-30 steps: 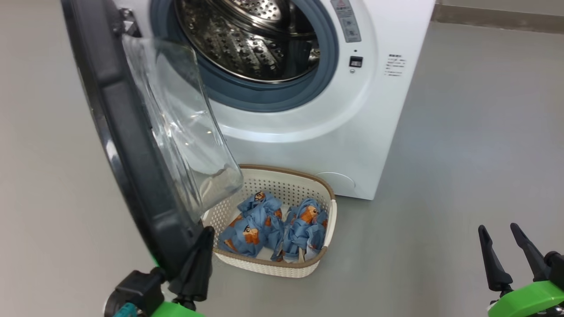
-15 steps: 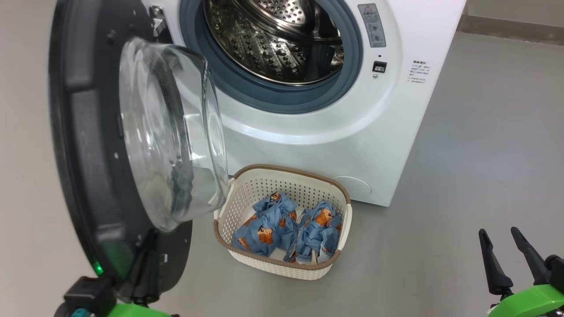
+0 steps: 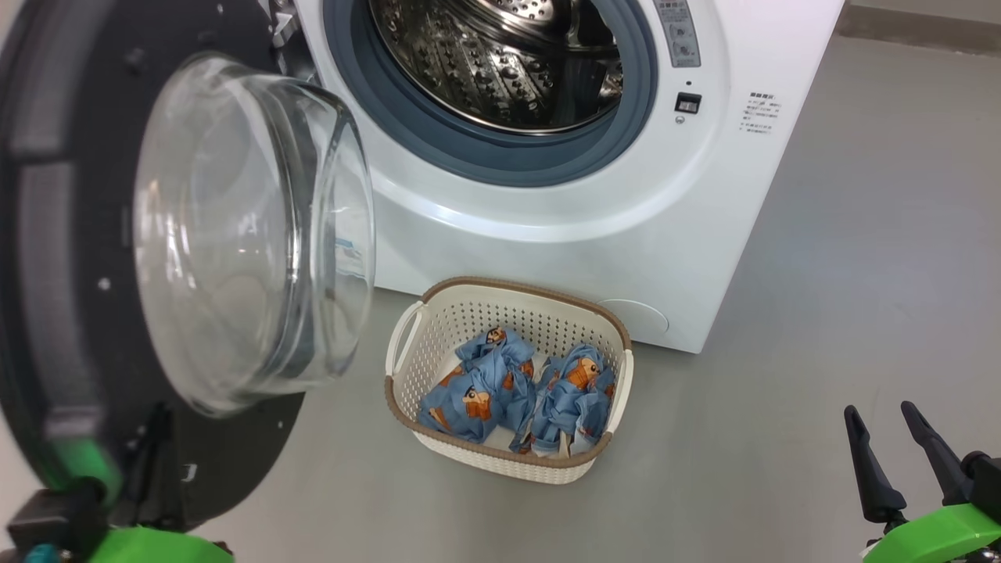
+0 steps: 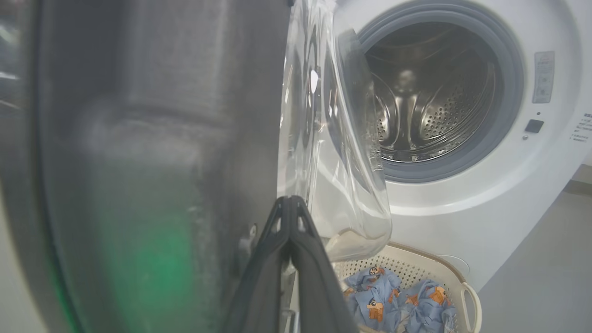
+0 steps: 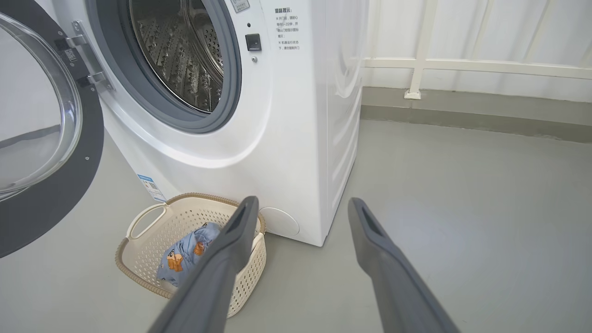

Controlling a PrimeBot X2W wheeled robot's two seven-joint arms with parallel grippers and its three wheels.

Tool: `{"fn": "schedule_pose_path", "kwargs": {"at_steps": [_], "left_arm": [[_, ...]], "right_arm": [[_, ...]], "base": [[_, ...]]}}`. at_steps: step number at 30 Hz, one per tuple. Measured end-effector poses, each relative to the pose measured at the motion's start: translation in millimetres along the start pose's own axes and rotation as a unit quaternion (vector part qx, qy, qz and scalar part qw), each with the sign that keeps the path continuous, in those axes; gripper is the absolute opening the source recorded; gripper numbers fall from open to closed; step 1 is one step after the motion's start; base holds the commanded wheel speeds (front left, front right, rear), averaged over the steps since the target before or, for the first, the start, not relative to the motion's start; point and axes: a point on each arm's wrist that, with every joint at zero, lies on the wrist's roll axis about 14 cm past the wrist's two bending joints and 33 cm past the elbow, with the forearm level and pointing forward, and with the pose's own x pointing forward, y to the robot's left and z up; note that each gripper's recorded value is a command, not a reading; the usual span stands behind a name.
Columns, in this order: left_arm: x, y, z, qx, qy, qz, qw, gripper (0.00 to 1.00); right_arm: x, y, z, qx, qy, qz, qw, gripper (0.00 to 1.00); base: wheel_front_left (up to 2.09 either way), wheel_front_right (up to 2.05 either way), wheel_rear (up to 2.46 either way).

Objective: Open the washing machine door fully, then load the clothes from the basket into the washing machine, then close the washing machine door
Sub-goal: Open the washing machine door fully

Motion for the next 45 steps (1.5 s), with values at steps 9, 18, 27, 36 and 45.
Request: {"fn": "schedule_pose_path", "kwargs": {"at_steps": [9,18,27,36,45], "left_arm": [[12.5,35.9,-1.3,0.012,0.0,0.054,0.998,0.0],[25.0,68.4,-1.2,0.035,0.001,0.097,0.995,0.0],[35.5,96.0,1.2,0.05,0.001,0.135,0.99,0.0],[52.4,128.4,12.0,0.077,-0.005,0.17,0.982,0.0],[68.6,151.3,12.2,0.098,0.004,0.2,0.975,0.0]], "right_arm": [[2.6,-2.6,-6.8,-0.001,0.009,0.0,1.0,1.0],[7.3,-5.6,-13.8,-0.009,0.019,0.003,1.0,1.0],[12.9,-6.7,-15.3,-0.011,0.02,0.006,1.0,1.0],[19.0,-10.4,-21.4,-0.012,0.026,0.006,1.0,1.0],[27.3,-15.6,-27.3,-0.013,0.031,0.005,0.999,1.0]], "base": [[0.0,0.0,0.0],[0.0,0.0,0.0],[0.0,0.0,0.0],[0.0,0.0,0.0],[0.0,0.0,0.0]]}}
